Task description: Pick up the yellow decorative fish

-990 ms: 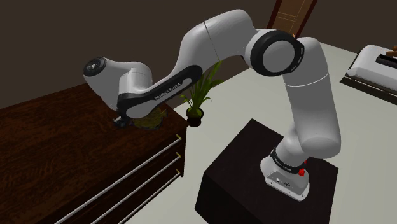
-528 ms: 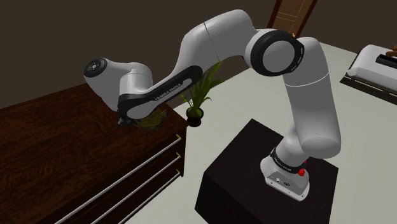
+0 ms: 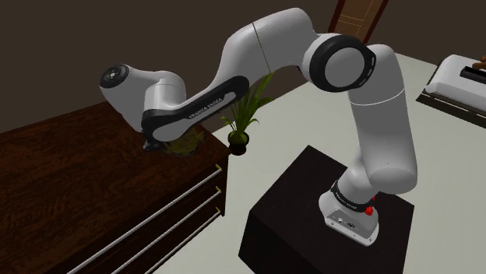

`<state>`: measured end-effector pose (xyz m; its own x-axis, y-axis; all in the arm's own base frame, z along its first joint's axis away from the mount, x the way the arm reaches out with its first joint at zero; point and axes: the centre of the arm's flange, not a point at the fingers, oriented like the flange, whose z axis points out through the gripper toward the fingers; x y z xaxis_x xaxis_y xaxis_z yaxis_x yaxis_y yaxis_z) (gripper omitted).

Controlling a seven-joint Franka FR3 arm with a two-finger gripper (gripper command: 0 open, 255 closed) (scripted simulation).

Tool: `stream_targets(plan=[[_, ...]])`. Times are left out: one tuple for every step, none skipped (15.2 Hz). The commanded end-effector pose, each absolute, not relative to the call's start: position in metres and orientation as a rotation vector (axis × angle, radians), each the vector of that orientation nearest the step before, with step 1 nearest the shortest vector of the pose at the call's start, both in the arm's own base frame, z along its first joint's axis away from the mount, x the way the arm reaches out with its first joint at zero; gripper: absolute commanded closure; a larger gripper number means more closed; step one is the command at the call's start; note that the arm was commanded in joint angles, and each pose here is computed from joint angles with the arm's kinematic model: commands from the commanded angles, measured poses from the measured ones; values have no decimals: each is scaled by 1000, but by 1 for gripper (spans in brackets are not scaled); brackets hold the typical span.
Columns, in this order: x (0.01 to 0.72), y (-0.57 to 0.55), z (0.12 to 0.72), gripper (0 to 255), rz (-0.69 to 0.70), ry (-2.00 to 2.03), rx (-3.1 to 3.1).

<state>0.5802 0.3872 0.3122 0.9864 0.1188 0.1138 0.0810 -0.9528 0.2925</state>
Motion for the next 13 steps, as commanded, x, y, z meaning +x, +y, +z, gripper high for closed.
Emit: stream_targets(plan=[[580, 387, 322, 255, 188, 146, 2841], [580, 387, 328, 255, 188, 146, 2841], [580, 387, 333, 255, 188, 146, 2841], [580, 387, 338, 255, 188, 146, 2841], [580, 387, 344, 255, 188, 146, 2841], [580, 387, 349, 255, 188, 146, 2841], [580, 387, 354, 255, 188, 146, 2841], [580, 387, 359, 255, 188, 146, 2841], [580, 387, 365, 255, 188, 146, 2841], [580, 387, 370, 255, 188, 146, 2841], [580, 387, 375, 255, 188, 146, 2841], [580, 387, 376, 255, 188, 146, 2841], [580, 387, 376, 255, 188, 146, 2841]])
